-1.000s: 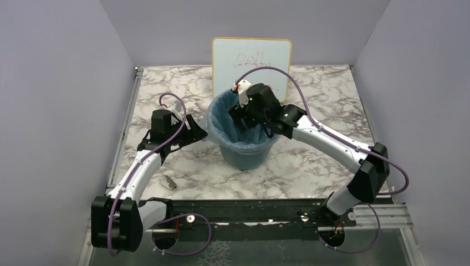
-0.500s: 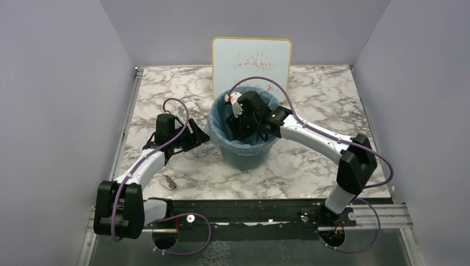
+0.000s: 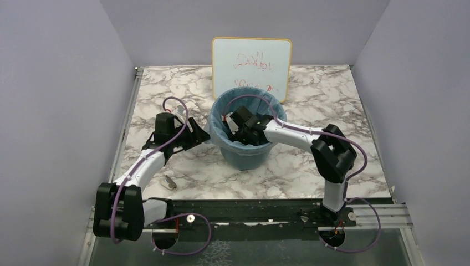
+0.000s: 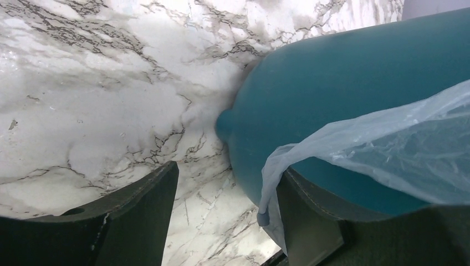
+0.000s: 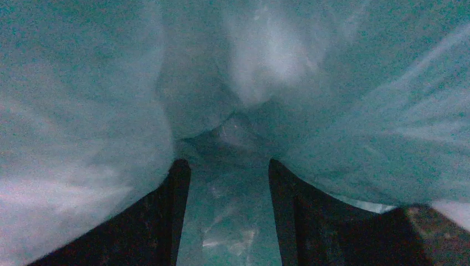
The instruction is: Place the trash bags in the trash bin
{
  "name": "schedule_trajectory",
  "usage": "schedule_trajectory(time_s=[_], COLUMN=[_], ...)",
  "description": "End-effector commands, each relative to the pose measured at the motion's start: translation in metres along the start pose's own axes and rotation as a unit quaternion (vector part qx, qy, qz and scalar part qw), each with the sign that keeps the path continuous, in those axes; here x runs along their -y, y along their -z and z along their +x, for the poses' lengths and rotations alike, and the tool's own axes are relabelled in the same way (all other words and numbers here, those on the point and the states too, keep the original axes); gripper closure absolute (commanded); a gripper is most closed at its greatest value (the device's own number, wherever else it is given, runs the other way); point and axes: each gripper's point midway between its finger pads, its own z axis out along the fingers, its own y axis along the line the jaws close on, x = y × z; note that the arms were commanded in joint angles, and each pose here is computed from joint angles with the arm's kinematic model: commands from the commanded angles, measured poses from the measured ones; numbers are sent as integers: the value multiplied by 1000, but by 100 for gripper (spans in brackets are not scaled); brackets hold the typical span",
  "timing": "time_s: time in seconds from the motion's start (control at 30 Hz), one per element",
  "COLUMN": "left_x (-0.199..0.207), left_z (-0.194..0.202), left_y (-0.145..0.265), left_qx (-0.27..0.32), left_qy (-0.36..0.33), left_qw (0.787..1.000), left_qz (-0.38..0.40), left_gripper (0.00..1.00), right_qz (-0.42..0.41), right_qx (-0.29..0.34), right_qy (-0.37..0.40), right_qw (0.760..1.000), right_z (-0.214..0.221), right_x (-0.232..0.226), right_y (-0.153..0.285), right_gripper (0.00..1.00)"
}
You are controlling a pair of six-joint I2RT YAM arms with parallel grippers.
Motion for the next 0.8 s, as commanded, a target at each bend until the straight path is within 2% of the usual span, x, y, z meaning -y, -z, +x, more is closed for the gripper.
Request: schedule_trajectory(time_s=[0.0,0.13,0.23,0.47,0.57,0.77], left_x=[26,31,34,33,33,33], left_z=[-21,-26,-29,-29,-30,-28], left_y=[9,13,15,13,11,10], left_qx=[26,35,39,32,29,24], left_qy=[-22,-30,-35,-38,-36,-36], left_qw=[999,998,998,998,998,998], left_qz=[36,40,43,38,39,41], left_gripper=[34,33,33,33,33,33], right_qz=[-6,0,13,33,24,15], right_qx=[-73,-120,-135,-43,-29,-143], right_qy=[-1,-6,-8,-14,-6,-18], right_qw=[997,993,991,998,999,989], right_z=[36,52,46,-9,-6,38], right_x=[-1,1,5,10,8,4], right_y=[-29,-36,-29,13,7,-20], right_gripper=[40,40,40,40,39,40])
